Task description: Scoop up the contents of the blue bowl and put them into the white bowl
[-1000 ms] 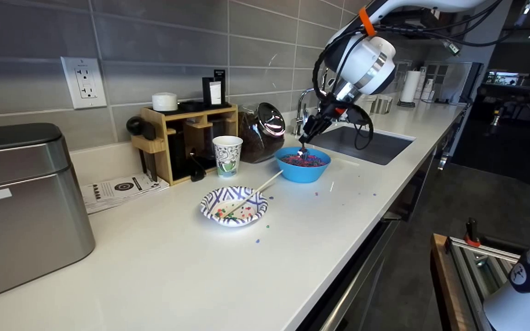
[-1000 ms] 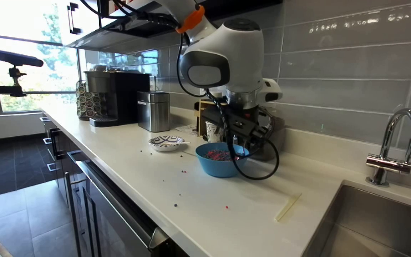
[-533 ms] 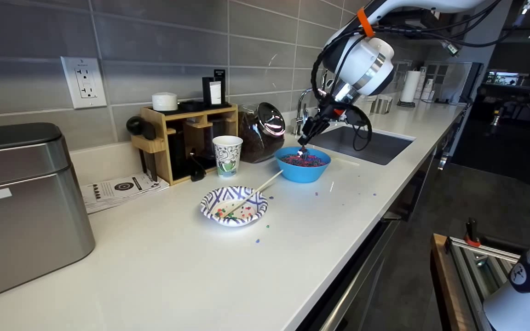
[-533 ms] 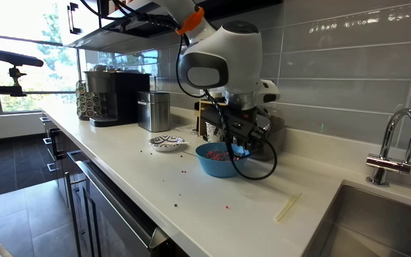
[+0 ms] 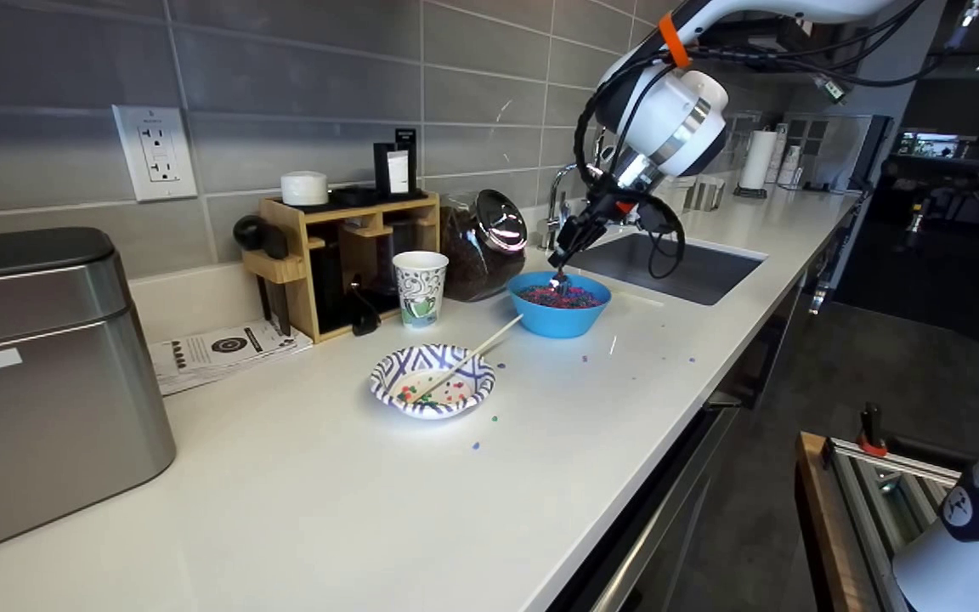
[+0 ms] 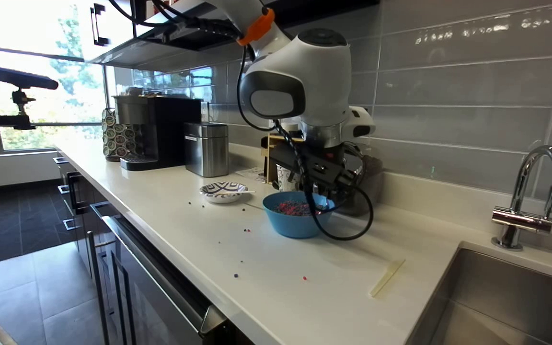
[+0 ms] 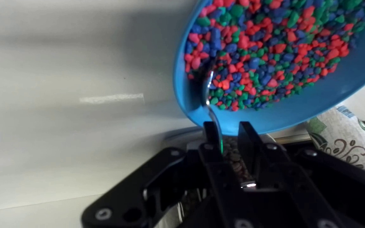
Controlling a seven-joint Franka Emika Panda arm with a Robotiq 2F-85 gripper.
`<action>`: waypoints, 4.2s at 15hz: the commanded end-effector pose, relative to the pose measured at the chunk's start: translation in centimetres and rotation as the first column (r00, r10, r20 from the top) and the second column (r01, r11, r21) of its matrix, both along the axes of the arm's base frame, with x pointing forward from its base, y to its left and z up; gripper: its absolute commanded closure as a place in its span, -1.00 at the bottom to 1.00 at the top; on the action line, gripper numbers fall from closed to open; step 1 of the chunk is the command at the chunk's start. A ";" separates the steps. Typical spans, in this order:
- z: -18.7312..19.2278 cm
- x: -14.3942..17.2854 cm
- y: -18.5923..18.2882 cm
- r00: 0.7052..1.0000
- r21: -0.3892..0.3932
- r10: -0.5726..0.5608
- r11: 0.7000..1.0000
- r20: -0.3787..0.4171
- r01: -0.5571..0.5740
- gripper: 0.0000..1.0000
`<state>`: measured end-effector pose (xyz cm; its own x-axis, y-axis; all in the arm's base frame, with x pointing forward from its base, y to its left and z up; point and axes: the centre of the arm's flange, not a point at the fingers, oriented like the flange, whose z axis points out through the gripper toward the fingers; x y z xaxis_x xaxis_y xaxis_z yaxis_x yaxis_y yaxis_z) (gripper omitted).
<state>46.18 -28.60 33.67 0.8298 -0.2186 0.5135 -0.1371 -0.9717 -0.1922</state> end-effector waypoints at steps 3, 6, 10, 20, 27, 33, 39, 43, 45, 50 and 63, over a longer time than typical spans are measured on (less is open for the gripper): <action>-0.2 -0.1 0.0 1.000 -0.027 -0.001 1.000 0.031 0.002 0.48; 0.1 -0.4 0.1 0.999 -0.026 -0.014 1.000 0.032 0.015 0.48; 0.0 -0.4 0.1 1.000 -0.031 -0.017 0.999 0.026 0.018 0.69; 0.2 -0.7 0.2 0.999 -0.038 -0.029 0.999 0.025 0.030 1.00; 1.2 -1.5 1.0 0.999 -0.031 -0.022 0.999 0.041 0.024 1.00; 2.5 -2.7 1.8 0.998 -0.023 -0.024 0.999 0.063 0.026 1.00; 4.0 -3.9 2.1 0.994 0.008 -0.025 1.000 0.108 0.024 1.00; 4.7 -4.4 1.6 0.985 0.021 -0.061 0.998 0.160 0.058 1.00; 4.5 -4.5 1.3 0.981 0.019 -0.077 0.997 0.180 0.075 1.00; 3.6 -4.6 0.9 0.976 -0.024 -0.096 0.994 0.195 0.103 1.00; 0.1 -4.0 1.3 0.989 -0.024 -0.084 0.996 0.122 0.088 1.00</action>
<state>41.73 -27.63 34.96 0.7359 -0.2673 0.6221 -0.1905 -0.9634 -0.1885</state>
